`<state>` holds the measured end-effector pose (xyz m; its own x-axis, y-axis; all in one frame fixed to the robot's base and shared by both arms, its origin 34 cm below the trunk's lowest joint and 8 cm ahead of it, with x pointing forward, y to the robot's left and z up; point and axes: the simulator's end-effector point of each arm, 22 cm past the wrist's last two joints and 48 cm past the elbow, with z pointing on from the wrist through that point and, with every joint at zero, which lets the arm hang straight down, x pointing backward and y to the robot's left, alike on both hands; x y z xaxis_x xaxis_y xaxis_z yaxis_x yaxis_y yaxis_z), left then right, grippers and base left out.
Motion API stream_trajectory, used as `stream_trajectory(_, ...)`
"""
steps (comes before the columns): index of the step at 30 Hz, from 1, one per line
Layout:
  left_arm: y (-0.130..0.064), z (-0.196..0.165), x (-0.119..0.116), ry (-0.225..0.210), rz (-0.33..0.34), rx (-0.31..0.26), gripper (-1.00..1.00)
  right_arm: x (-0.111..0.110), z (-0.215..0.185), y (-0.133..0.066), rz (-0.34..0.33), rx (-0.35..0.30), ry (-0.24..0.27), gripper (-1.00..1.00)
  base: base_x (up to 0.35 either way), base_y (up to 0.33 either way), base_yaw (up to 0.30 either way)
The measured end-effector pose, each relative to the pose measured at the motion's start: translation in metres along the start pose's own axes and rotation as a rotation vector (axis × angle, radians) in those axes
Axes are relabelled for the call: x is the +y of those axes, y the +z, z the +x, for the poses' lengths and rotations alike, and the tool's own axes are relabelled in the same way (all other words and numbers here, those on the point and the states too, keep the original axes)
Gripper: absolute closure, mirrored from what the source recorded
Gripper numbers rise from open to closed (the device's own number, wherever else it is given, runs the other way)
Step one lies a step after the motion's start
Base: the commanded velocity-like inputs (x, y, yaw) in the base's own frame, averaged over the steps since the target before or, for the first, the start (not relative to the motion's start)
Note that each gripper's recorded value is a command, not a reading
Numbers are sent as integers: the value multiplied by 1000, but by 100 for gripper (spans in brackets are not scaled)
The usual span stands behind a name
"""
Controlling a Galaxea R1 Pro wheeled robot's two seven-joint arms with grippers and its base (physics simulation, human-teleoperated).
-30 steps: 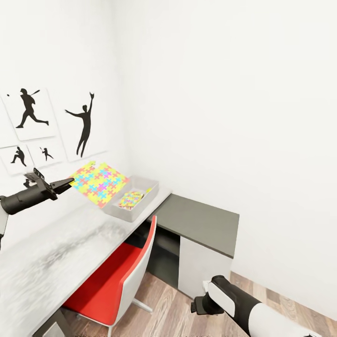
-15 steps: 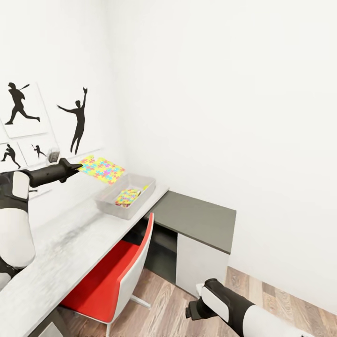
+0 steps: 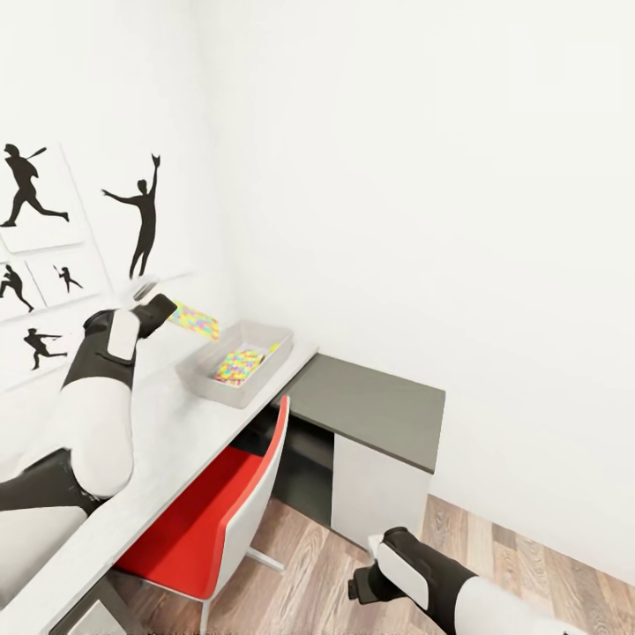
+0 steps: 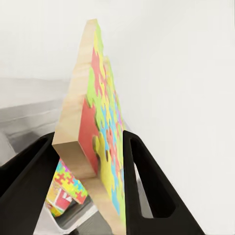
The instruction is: Put all the toys in the child's room - the three board games (two on the bed and one on the table), the two jigsaw puzzles on the table, and the tennis ball on the table - inside the toy box on the table in the child's room.
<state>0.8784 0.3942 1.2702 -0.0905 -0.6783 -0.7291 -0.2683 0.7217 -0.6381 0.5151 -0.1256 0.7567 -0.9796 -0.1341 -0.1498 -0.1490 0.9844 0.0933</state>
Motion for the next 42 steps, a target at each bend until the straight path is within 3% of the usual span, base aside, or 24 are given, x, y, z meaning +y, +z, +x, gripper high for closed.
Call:
stream_trajectory(2,2,0,-13,46,4,-30,100,0,2,3,3,3,5,-100,0,0,0)
stream_trajectory(6,4,6,-31,66,15,-44,100,-1,4,6,6,6,10,-100,0,0,0)
stream_trajectory(14,8,44,-45,93,61,108,100,-2,4,11,6,-2,21,-100,0,0,0)
stream_trajectory(17,9,49,-51,89,89,117,100,-2,5,13,6,3,22,-100,0,0,0)
stream_trajectory(21,13,45,-48,74,94,87,100,-2,7,16,6,8,23,-100,0,0,0)
stream_trajectory(24,15,42,-47,25,109,78,100,-3,9,17,6,12,24,-100,0,0,0)
stream_trajectory(28,17,35,-39,-157,142,74,100,-3,10,20,5,16,25,-100,0,0,0)
stream_trajectory(33,21,33,-19,-291,139,71,100,-3,13,23,4,23,26,-100,0,0,0)
stream_trajectory(36,23,34,-10,-326,131,70,100,-3,14,24,3,28,27,-100,51,0,0)
stream_trajectory(42,27,40,-3,-338,121,71,100,-3,18,28,2,38,28,-100,196,0,0)
